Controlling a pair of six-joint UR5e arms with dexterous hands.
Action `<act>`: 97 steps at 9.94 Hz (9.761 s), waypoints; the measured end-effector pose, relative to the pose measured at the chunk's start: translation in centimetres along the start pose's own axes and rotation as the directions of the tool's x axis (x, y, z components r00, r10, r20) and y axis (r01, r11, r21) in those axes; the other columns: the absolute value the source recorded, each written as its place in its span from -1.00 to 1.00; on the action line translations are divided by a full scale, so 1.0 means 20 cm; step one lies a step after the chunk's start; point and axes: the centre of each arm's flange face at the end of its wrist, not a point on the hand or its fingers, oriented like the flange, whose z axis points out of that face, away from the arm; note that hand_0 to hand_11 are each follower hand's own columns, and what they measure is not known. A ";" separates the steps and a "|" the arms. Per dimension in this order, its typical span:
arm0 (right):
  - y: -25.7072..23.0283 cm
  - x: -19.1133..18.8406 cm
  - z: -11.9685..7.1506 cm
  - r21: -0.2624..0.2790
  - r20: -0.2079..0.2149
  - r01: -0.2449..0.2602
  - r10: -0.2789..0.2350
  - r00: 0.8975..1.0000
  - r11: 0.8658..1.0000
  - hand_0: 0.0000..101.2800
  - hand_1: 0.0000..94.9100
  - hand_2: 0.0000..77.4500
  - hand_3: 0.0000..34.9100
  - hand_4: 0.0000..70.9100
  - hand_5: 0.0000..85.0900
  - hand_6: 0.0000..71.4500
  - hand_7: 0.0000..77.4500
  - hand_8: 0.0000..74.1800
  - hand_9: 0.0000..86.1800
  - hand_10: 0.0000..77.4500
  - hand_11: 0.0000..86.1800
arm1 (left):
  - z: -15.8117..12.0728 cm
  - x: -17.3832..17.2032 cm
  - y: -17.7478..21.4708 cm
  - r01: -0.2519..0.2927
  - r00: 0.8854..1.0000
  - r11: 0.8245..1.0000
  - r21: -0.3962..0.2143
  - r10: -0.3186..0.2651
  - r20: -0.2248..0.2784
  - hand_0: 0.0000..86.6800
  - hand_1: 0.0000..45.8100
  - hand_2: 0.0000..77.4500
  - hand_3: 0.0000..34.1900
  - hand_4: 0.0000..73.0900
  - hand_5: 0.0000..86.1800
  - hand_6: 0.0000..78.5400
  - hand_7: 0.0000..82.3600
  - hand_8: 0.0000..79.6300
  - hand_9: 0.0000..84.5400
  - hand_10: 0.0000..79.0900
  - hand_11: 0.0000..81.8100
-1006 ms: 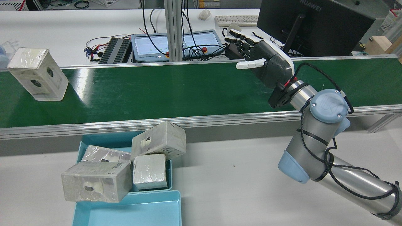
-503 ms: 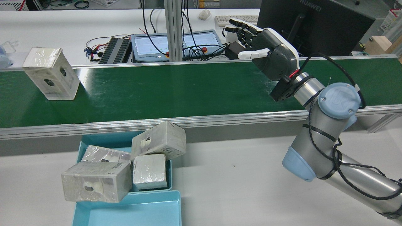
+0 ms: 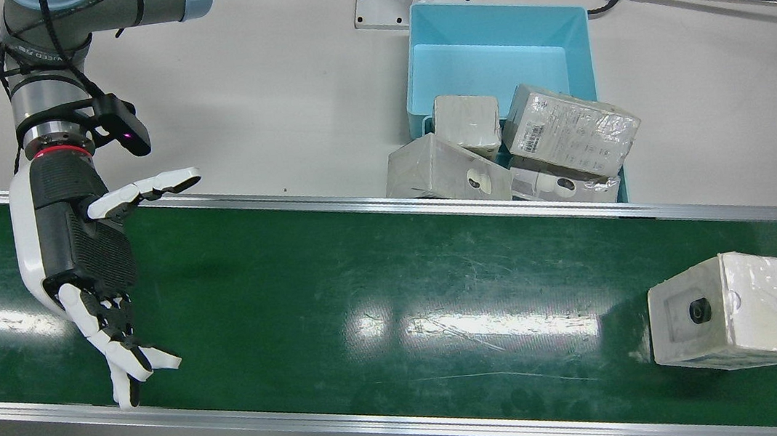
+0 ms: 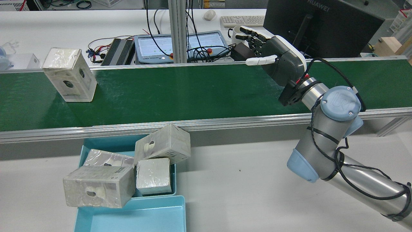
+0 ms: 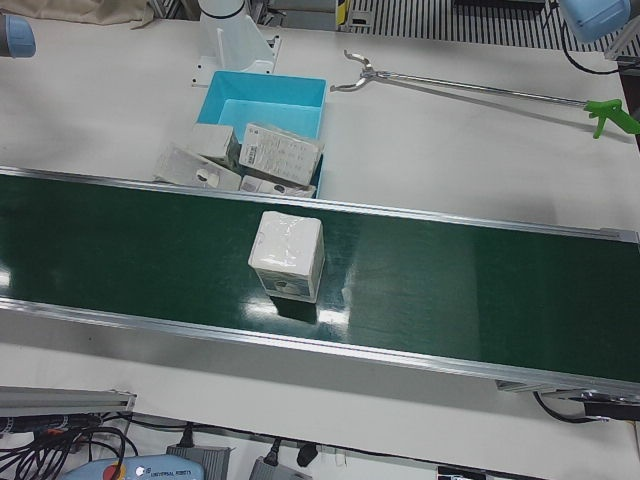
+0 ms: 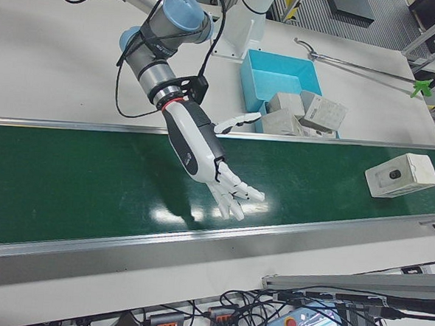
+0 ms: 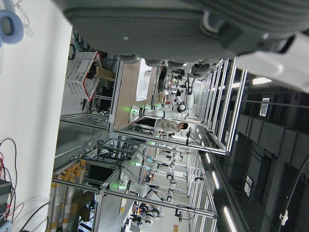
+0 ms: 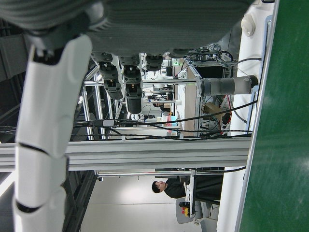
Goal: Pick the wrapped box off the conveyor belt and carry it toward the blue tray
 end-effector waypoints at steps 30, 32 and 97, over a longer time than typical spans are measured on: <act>-0.03 0.27 0.15 0.047 0.034 0.085 -0.087 0.996 0.995 -0.07 -0.72 -0.66 -1.00 -0.77 -0.77 -0.86 -0.61 -0.99 -0.95 -1.00 -0.97 | 0.00 0.00 0.00 0.000 1.000 1.000 0.000 0.000 0.000 -1.00 -1.00 -0.99 -1.00 -1.00 -0.97 -0.99 -0.99 -0.99 -0.99 -0.99 -0.99; -0.02 0.28 0.15 0.044 0.036 0.080 -0.081 0.996 0.996 -0.07 -0.71 -0.69 -0.99 -0.75 -0.74 -0.86 -0.56 -0.91 -0.94 -1.00 -0.97 | 0.00 0.00 0.00 0.000 1.000 1.000 0.000 0.000 0.000 -1.00 -1.00 -0.99 -1.00 -1.00 -0.97 -0.99 -0.99 -0.99 -1.00 -0.99 -0.99; 0.60 0.49 -0.29 -0.078 -0.038 0.017 -0.020 0.999 0.997 -0.01 -0.68 -0.83 -1.00 -0.55 -0.50 -0.63 -0.14 -0.82 -0.76 -1.00 -0.97 | 0.00 0.00 0.00 0.000 1.000 1.000 0.000 0.000 0.000 -1.00 -1.00 -0.99 -1.00 -1.00 -0.97 -0.99 -0.99 -0.99 -1.00 -1.00 -0.99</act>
